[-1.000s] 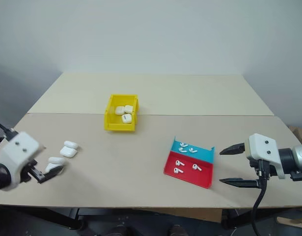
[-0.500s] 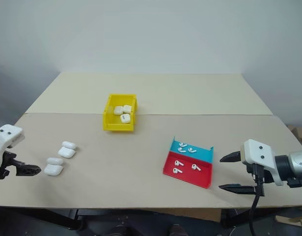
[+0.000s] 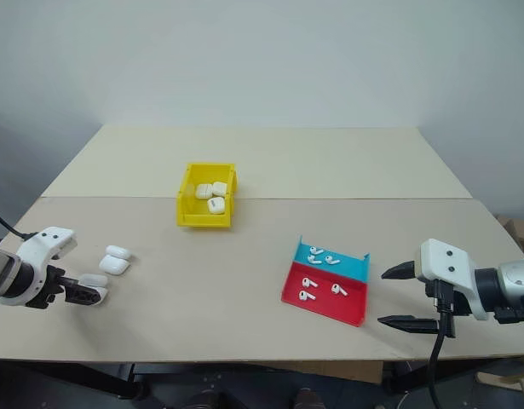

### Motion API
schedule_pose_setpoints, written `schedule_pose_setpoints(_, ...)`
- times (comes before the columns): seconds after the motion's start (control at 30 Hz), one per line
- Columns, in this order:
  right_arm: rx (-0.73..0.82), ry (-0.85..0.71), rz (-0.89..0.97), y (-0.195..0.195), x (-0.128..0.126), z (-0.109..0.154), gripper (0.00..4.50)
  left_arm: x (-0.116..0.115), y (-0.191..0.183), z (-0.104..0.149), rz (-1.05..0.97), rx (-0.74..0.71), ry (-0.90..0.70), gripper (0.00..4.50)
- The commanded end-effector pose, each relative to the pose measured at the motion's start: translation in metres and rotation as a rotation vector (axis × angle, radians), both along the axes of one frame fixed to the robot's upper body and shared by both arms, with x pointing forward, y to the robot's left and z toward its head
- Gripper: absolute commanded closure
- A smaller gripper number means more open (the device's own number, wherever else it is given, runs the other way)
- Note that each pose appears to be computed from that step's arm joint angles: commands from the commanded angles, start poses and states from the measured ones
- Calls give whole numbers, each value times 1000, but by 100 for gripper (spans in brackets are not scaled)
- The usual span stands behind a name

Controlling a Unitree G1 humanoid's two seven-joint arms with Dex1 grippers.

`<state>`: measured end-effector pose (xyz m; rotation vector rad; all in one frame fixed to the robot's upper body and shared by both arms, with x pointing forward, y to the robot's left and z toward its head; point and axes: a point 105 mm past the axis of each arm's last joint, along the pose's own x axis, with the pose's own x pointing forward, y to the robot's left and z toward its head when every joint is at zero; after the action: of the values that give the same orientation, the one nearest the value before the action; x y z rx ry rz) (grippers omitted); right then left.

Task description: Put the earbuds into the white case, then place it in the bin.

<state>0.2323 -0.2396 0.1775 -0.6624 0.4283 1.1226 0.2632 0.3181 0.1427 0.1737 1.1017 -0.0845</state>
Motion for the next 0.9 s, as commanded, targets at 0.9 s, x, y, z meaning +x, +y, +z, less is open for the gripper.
schedule_pose_setpoints(0.9,-30,-48,-17,4,9,9,2,20,-9,-20,37,-35,19,0)
